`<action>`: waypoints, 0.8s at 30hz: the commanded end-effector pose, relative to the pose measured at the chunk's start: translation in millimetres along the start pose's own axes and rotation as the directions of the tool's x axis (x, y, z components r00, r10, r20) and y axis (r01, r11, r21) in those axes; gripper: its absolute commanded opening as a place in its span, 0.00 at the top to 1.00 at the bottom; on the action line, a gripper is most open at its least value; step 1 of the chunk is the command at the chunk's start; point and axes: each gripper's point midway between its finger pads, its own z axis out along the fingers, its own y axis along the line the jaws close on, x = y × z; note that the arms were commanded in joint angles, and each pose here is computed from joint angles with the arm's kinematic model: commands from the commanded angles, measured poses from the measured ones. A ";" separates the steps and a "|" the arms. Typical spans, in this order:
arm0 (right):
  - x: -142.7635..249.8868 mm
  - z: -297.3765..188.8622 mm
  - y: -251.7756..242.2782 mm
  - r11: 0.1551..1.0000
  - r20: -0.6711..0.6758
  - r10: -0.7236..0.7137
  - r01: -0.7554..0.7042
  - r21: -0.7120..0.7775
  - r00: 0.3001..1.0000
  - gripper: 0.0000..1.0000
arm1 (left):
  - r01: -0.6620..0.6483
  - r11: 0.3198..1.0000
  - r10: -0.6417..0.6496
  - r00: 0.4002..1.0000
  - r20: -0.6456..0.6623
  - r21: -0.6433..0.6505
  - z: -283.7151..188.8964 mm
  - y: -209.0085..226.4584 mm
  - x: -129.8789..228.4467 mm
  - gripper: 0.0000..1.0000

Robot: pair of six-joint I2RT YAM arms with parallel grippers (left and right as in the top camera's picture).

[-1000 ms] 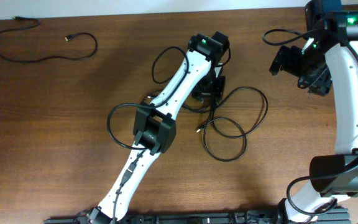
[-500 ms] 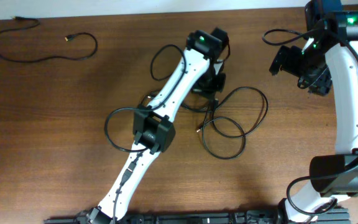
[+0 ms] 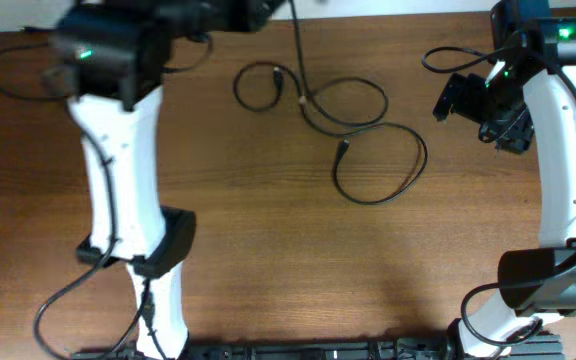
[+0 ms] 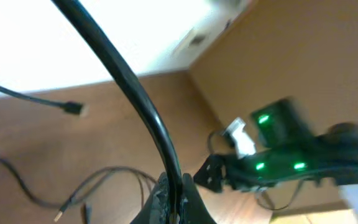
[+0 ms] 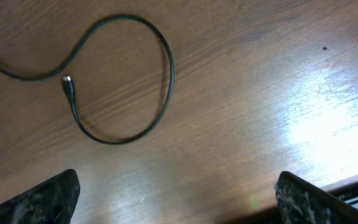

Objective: Untangle cables

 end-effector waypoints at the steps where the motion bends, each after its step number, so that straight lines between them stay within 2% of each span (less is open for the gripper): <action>1: -0.5 -5.3 -0.3 1.000 0.016 0.003 -0.003 -0.009 1.000 0.02 | -0.034 0.999 0.030 0.995 0.092 0.035 -24.9 -10.5 -24.5 1.00; 3: -0.5 -5.3 -0.3 1.000 0.016 0.003 -0.003 -0.009 1.000 0.02 | -0.108 0.994 0.102 0.976 0.195 0.022 -39.6 -15.6 -49.5 1.00; 5: -0.5 -5.3 -0.3 1.000 0.016 0.003 -0.003 -0.009 1.000 0.02 | -0.060 0.986 0.101 0.958 0.270 -0.155 -48.6 17.3 -65.9 1.00; 6: -0.5 -5.3 -0.3 1.000 0.016 0.003 -0.003 -0.009 1.000 0.01 | -0.004 0.960 0.090 0.950 0.298 -0.279 -55.1 42.7 -69.2 1.00; 7: -0.5 -5.3 -0.3 1.000 0.016 0.003 -0.003 -0.009 1.000 0.02 | 0.084 0.883 0.087 0.937 0.338 -0.461 -72.1 80.6 -71.5 1.00; 9: -0.5 -5.3 -0.3 1.000 0.016 0.003 -0.003 -0.009 1.000 0.02 | 0.164 0.776 0.104 0.919 0.380 -0.609 -97.8 113.7 -73.9 1.00; 10: -0.5 -5.3 -0.3 1.000 0.016 0.003 -0.003 -0.009 1.000 0.02 | 0.257 0.687 0.090 0.898 0.430 -0.680 -122.1 137.8 -73.5 1.00; 13: -0.5 -5.3 -0.3 1.000 0.016 0.003 -0.003 -0.009 1.000 0.02 | 0.488 0.493 0.000 0.827 0.561 -0.720 -180.5 189.0 -58.3 1.00; 17: -0.5 -5.3 -0.3 1.000 0.016 0.003 -0.003 -0.009 1.000 0.02 | 0.627 0.328 -0.036 0.756 0.654 -0.707 -239.3 240.5 -45.1 1.00; 19: -0.5 -5.3 -0.3 1.000 0.016 0.003 -0.003 -0.009 1.000 0.01 | 0.684 0.244 -0.058 0.718 0.694 -0.687 -265.0 267.3 -34.6 1.00; 24: -0.5 -5.3 -0.3 1.000 0.016 0.003 -0.003 -0.009 1.000 0.02 | 0.734 0.085 -0.090 0.679 0.729 -0.674 -307.1 326.6 -8.5 1.00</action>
